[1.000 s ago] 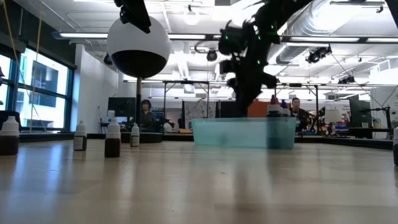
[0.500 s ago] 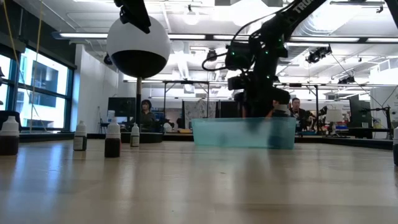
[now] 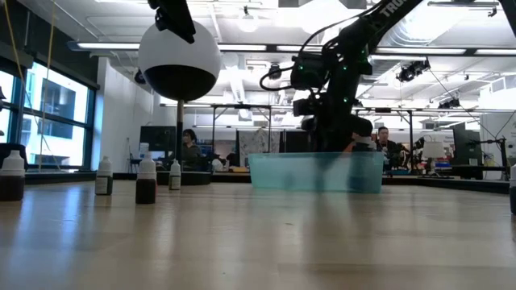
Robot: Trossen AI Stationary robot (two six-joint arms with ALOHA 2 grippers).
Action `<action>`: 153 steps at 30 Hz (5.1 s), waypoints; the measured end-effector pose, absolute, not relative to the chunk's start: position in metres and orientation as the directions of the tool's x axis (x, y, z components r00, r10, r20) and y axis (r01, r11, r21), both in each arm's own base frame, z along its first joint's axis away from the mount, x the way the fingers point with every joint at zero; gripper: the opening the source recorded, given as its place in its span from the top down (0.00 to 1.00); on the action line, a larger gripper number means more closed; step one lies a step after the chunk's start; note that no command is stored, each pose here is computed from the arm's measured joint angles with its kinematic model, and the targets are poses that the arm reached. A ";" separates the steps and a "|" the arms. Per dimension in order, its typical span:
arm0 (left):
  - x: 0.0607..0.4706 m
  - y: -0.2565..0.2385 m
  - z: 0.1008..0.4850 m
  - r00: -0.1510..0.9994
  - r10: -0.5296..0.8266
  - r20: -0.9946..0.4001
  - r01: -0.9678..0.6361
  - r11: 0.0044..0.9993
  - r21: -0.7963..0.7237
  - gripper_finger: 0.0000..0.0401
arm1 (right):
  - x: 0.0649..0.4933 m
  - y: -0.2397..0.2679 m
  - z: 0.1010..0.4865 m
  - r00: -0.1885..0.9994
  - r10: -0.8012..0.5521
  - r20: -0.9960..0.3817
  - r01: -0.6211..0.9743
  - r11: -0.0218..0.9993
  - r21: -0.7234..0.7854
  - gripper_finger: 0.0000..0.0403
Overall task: Pick & Place food coloring
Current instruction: Put the small purple food coloring bottle into the green bin, then put the small green food coloring bottle into the green bin
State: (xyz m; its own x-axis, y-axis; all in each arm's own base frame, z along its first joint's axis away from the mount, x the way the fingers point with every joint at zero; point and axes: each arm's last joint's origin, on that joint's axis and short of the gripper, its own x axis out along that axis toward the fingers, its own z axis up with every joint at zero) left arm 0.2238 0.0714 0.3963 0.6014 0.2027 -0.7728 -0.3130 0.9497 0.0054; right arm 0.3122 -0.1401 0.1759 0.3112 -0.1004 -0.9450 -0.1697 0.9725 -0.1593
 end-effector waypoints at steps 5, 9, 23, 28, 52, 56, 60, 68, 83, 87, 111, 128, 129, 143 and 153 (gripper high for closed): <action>0.224 0.071 0.396 0.601 0.203 -0.773 -0.313 0.950 0.005 0.60 | 0.328 -0.123 0.203 0.304 -0.147 -0.941 -0.215 0.952 -0.218 0.63; 0.224 0.071 0.396 0.602 0.203 -0.773 -0.313 0.950 0.005 0.60 | 0.343 -0.095 0.234 0.310 -0.116 -0.944 -0.210 0.960 -0.187 0.65; 0.220 0.070 0.393 0.563 0.191 -0.804 -0.313 0.950 0.006 0.60 | 0.321 0.059 0.258 0.000 0.092 -0.996 -0.088 0.992 0.092 0.71; 0.218 0.070 0.392 0.543 0.184 -0.819 -0.313 0.950 0.006 0.60 | 0.281 0.089 0.227 -0.119 0.090 -0.989 0.045 0.995 0.085 0.73; 0.221 0.071 0.394 0.575 0.195 -0.795 -0.334 0.943 -0.010 0.60 | 0.190 0.085 0.133 -0.052 0.183 -0.982 0.127 0.976 0.175 0.76; 0.221 0.071 0.394 0.575 0.197 -0.794 -0.336 0.942 -0.010 0.60 | 0.189 0.084 0.133 -0.044 0.184 -0.982 0.121 0.977 0.177 0.80; 0.222 0.071 0.395 0.585 0.204 -0.785 -0.338 0.941 -0.007 0.60 | 0.193 0.082 0.143 -0.016 0.200 -0.980 0.128 0.972 0.196 0.83; 0.226 0.072 0.398 0.621 0.217 -0.753 -0.337 0.942 -0.007 0.60 | 0.235 0.065 0.224 0.223 0.082 -0.971 0.046 0.994 0.095 0.82; 0.226 0.072 0.398 0.625 0.220 -0.749 -0.337 0.941 -0.005 0.60 | 0.312 -0.097 0.311 0.437 -0.215 -0.873 0.072 0.976 -0.205 0.80; 0.226 0.072 0.398 0.625 0.219 -0.749 -0.333 0.943 -0.002 0.60 | 0.322 -0.145 0.280 0.186 -0.191 -0.964 0.038 0.982 -0.187 0.79; 0.226 0.072 0.398 0.619 0.216 -0.755 -0.310 0.951 0.018 0.60 | 0.335 -0.239 0.157 -0.173 0.094 -0.981 0.166 0.984 0.065 0.74; 0.219 0.070 0.392 0.551 0.195 -0.812 -0.296 0.955 0.028 0.60 | 0.352 -0.206 0.208 -0.293 -0.036 -0.955 0.050 0.997 -0.053 0.68; 0.219 0.070 0.389 0.540 0.191 -0.819 -0.288 0.957 0.033 0.60 | 0.354 -0.202 0.218 -0.271 -0.046 -0.962 0.047 0.997 -0.061 0.68; 0.232 0.072 0.278 0.437 0.075 -0.896 -0.305 0.950 -0.069 0.60 | 0.324 -0.130 0.315 0.391 0.095 -0.915 -0.040 0.996 0.086 0.68; 0.231 0.071 0.205 0.516 0.091 -0.852 -0.402 0.904 -0.147 0.60 | 0.280 -0.068 0.270 0.694 0.038 -0.719 -0.087 0.996 -0.031 0.68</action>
